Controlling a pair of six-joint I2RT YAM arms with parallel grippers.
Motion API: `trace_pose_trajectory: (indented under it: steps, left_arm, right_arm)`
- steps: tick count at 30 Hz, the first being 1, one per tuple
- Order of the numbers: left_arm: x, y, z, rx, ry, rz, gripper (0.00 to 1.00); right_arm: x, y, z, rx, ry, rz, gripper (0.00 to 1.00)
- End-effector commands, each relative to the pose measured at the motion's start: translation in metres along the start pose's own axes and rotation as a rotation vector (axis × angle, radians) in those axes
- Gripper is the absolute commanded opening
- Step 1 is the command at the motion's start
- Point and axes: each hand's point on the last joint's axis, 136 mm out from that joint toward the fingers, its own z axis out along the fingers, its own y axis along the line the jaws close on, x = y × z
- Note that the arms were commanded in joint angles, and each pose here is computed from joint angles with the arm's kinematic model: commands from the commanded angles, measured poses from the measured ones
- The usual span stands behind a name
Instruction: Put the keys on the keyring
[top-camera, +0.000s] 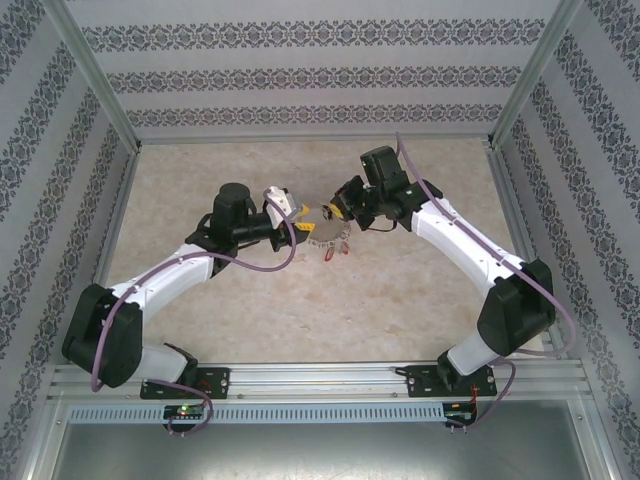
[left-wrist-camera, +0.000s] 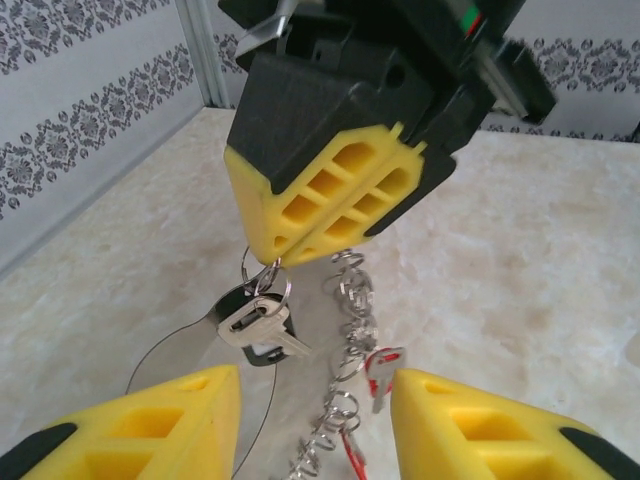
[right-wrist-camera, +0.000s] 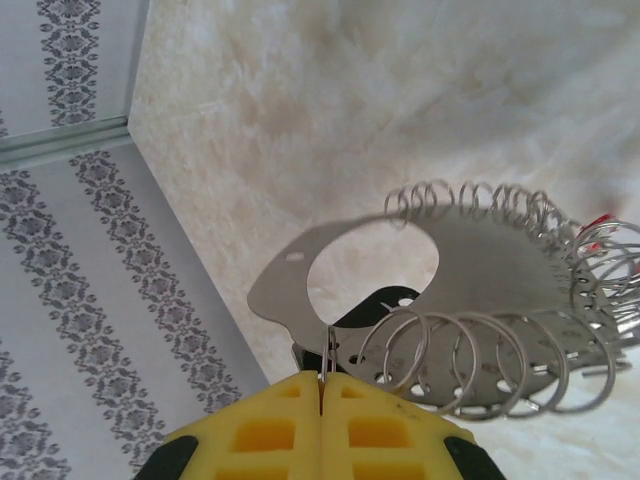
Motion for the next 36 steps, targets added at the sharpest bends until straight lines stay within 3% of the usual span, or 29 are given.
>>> trace_pose_trajectory:
  steps: [1,7,12,17,20,25,36]
  left_arm:
    - [-0.006,-0.002,0.007,0.039,-0.001,0.107,0.47]
    - [-0.01,0.002,0.018,0.065,-0.015,0.171,0.46]
    - [-0.006,-0.003,0.026,0.078,-0.001,0.236,0.39]
    - [0.001,0.002,0.03,0.047,0.042,0.275,0.22]
    - [0.003,0.001,0.031,0.055,0.057,0.293,0.01]
    - [0.016,-0.008,0.029,0.113,0.111,0.314,0.0]
    - [0.047,-0.015,0.021,0.09,0.179,0.41,0.0]
  right_arm:
    - [0.011,0.004,-0.005,-0.021,0.018,0.078,0.0]
    - [0.018,0.007,-0.004,-0.025,0.046,0.094,0.0]
    - [0.022,0.007,-0.001,-0.031,0.071,0.123,0.0]
    - [0.028,0.008,0.001,-0.031,0.101,0.135,0.0]
    - [0.03,0.006,0.002,-0.026,0.108,0.14,0.0]
    - [0.029,0.005,0.001,-0.027,0.108,0.153,0.0]
    - [0.011,-0.003,-0.009,-0.038,0.084,0.236,0.0]
